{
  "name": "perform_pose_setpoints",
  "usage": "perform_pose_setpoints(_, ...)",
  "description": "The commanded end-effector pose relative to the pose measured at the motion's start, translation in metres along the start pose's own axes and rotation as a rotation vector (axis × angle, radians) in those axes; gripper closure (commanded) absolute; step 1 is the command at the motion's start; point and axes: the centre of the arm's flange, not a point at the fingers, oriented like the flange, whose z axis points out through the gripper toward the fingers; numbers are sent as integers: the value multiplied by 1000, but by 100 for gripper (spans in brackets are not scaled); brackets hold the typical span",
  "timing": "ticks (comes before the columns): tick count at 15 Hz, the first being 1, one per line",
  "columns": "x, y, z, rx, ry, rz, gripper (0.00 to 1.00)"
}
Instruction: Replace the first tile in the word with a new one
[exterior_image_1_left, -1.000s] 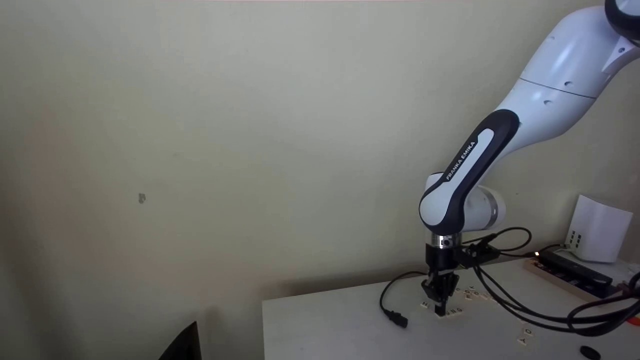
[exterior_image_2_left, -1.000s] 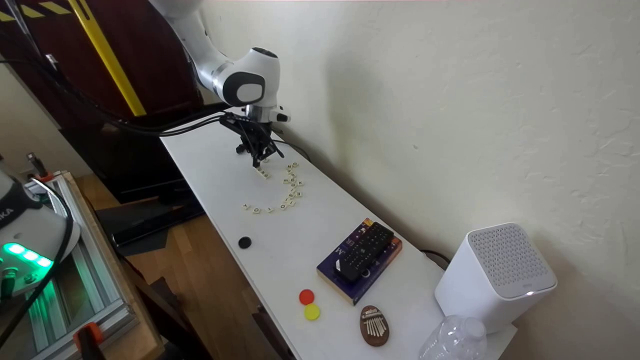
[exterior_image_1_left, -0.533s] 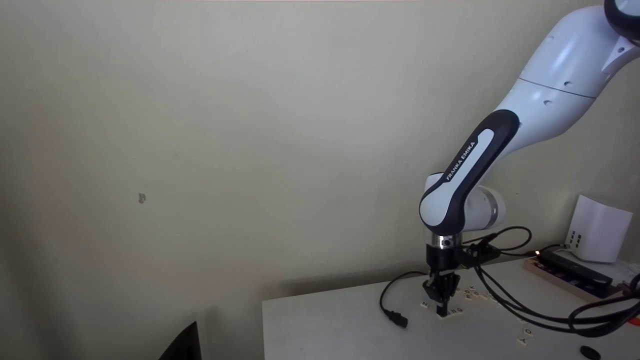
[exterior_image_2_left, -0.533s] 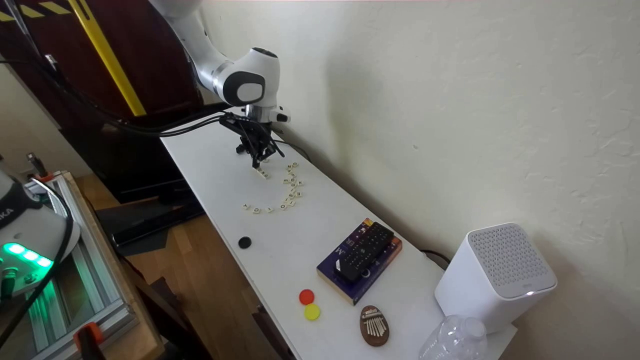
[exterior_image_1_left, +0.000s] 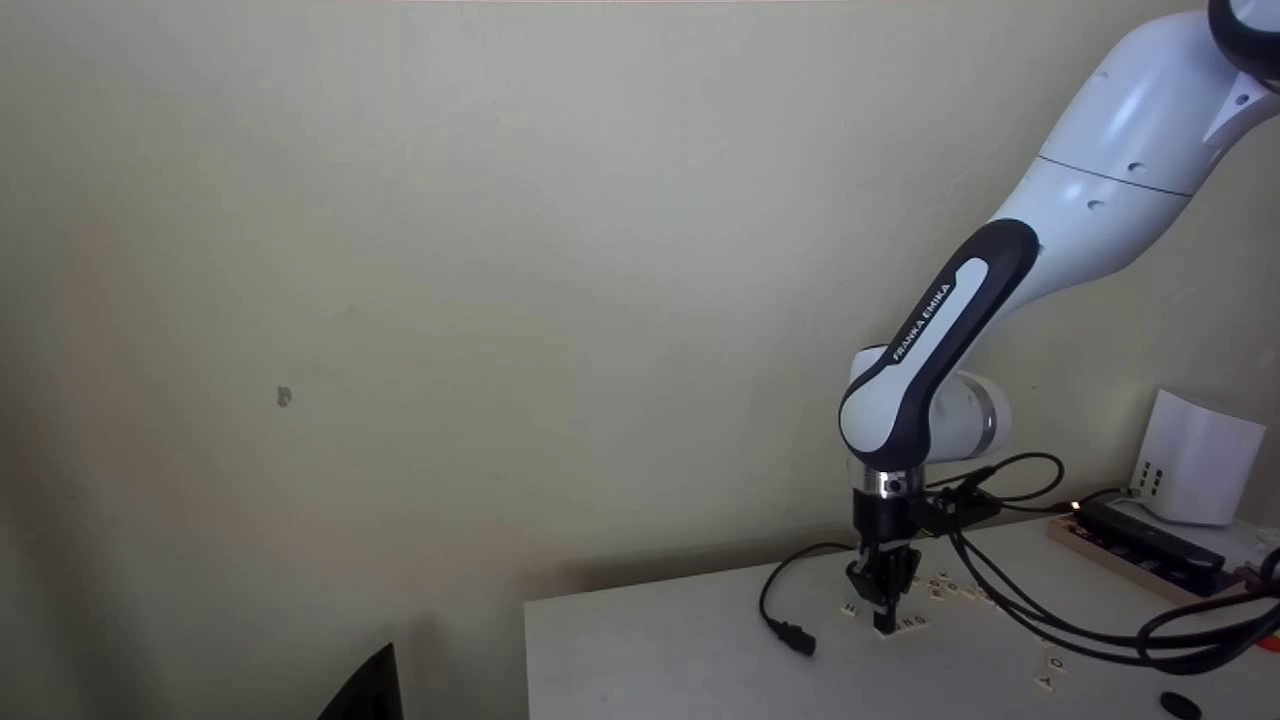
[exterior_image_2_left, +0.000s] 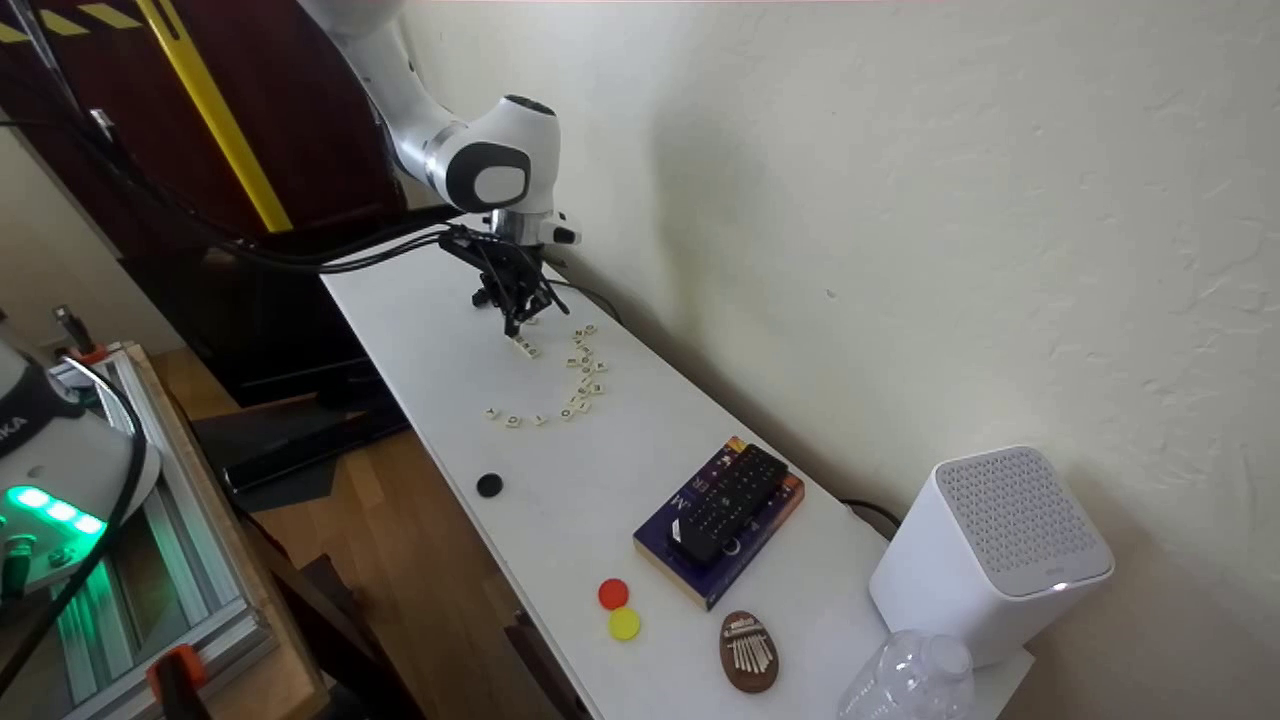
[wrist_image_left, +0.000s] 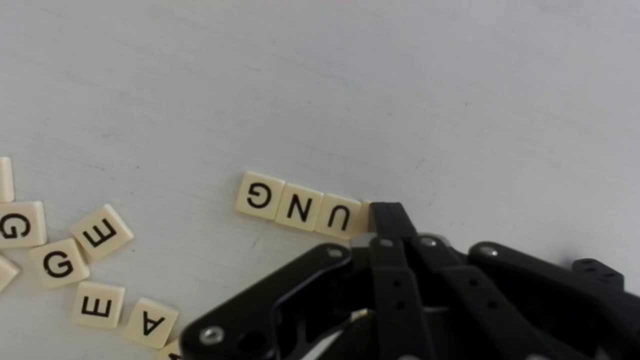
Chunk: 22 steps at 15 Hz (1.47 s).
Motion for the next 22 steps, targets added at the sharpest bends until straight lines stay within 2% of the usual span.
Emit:
perform_pose_setpoints(1,-8,2,10,-16,-18,-28,100)
perform_pose_setpoints(22,-25,-9,-10,-23,-10,-22,100)
